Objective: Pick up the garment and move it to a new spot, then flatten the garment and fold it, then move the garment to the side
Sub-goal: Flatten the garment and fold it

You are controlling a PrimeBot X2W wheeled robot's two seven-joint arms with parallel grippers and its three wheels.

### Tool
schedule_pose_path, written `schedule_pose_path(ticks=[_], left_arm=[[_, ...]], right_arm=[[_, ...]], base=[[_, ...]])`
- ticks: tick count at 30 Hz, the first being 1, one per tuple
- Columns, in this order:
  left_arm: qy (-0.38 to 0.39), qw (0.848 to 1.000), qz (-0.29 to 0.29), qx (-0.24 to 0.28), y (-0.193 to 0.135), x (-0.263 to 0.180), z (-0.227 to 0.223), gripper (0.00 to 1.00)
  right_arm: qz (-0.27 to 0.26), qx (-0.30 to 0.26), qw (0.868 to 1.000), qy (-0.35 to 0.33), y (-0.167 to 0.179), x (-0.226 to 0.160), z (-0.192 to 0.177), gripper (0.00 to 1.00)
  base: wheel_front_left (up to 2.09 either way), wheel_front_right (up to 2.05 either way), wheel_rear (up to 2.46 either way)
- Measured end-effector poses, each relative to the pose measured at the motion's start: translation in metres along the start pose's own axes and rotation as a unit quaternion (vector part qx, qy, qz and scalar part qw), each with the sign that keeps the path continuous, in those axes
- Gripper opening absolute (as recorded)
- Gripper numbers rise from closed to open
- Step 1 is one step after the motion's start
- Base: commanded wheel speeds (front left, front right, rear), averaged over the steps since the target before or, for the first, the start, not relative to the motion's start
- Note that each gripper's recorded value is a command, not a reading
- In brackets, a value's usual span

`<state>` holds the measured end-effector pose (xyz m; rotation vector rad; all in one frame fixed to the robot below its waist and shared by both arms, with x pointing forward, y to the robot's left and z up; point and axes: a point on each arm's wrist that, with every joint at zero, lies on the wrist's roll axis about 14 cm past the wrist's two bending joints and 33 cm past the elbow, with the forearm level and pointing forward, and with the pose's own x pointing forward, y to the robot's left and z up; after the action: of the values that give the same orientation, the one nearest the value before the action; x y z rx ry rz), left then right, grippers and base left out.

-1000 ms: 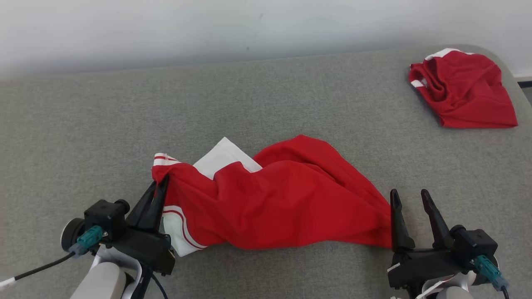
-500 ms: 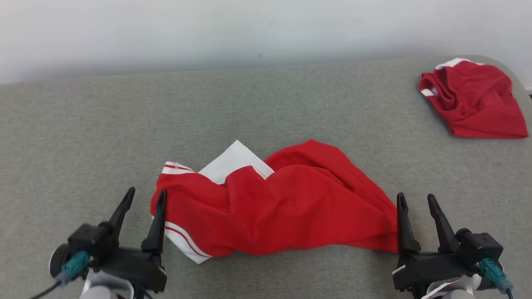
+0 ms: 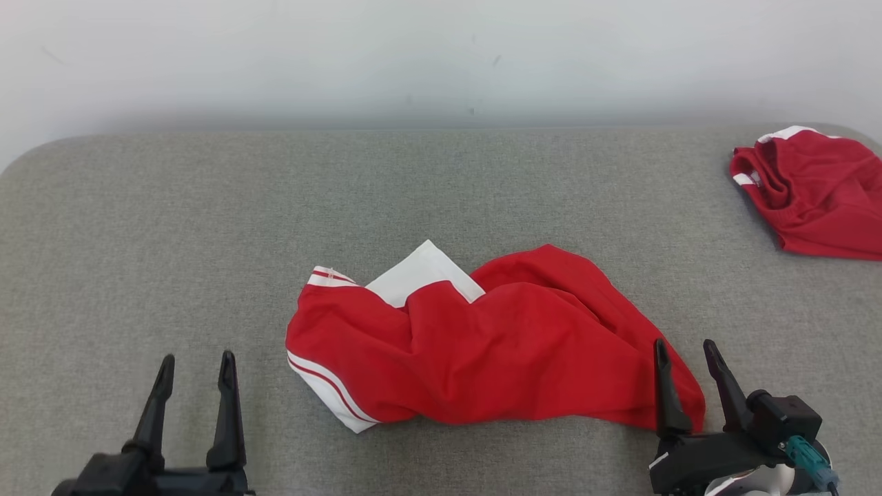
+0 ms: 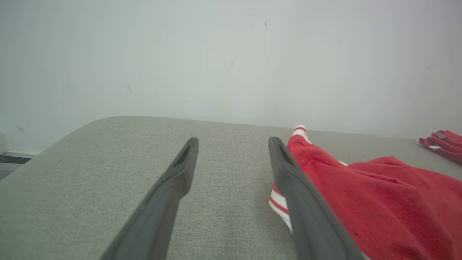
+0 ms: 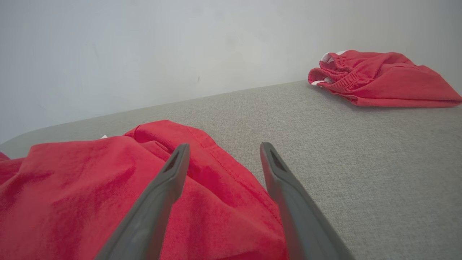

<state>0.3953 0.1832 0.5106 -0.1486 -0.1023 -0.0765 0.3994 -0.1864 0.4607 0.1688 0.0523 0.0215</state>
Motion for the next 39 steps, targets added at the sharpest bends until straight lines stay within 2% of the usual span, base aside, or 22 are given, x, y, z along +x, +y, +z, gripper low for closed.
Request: schedule_pose_path(ticks=[10,20,28,29,35,36,37,38,39], left_arm=[[0.009,1.000,0.021,0.004,0.004,-0.018,-0.005,1.00],[0.012,1.000,0.016,0.003,-0.001,-0.018,-0.007,1.00],[0.024,0.999,0.023,0.003,0.003,-0.024,-0.014,1.00],[0.026,0.999,0.027,0.002,0.005,-0.026,-0.015,1.00],[0.029,0.999,0.036,0.003,0.010,-0.031,-0.015,1.00],[0.029,0.999,0.036,0.003,0.010,-0.032,-0.016,1.00],[0.030,0.999,0.037,0.002,0.011,-0.032,-0.016,1.00],[0.030,0.999,0.038,0.002,0.011,-0.032,-0.016,1.00],[0.030,0.999,0.038,0.002,0.011,-0.032,-0.016,1.00]], right_arm=[[0.010,-0.023,0.999,0.027,-0.004,0.005,-0.012,1.00],[0.055,-0.090,0.991,0.080,0.001,0.057,-0.003,1.00],[0.081,-0.109,0.975,0.176,0.010,0.076,-0.032,1.00],[0.092,-0.116,0.967,0.206,0.014,0.075,-0.044,1.00],[0.110,-0.131,0.942,0.289,0.024,0.073,-0.069,1.00],[0.113,-0.135,0.939,0.296,0.024,0.073,-0.070,0.97],[0.117,-0.136,0.937,0.300,0.026,0.074,-0.070,0.58],[0.119,-0.134,0.937,0.300,0.028,0.075,-0.070,0.00],[0.122,-0.132,0.937,0.299,0.029,0.075,-0.070,0.00]], base=[[0.00,0.00,0.00],[0.00,0.00,0.00],[0.00,0.00,0.00],[0.00,0.00,0.00],[0.00,0.00,0.00],[0.00,0.00,0.00],[0.00,0.00,0.00],[0.00,0.00,0.00],[0.00,0.00,0.00]])
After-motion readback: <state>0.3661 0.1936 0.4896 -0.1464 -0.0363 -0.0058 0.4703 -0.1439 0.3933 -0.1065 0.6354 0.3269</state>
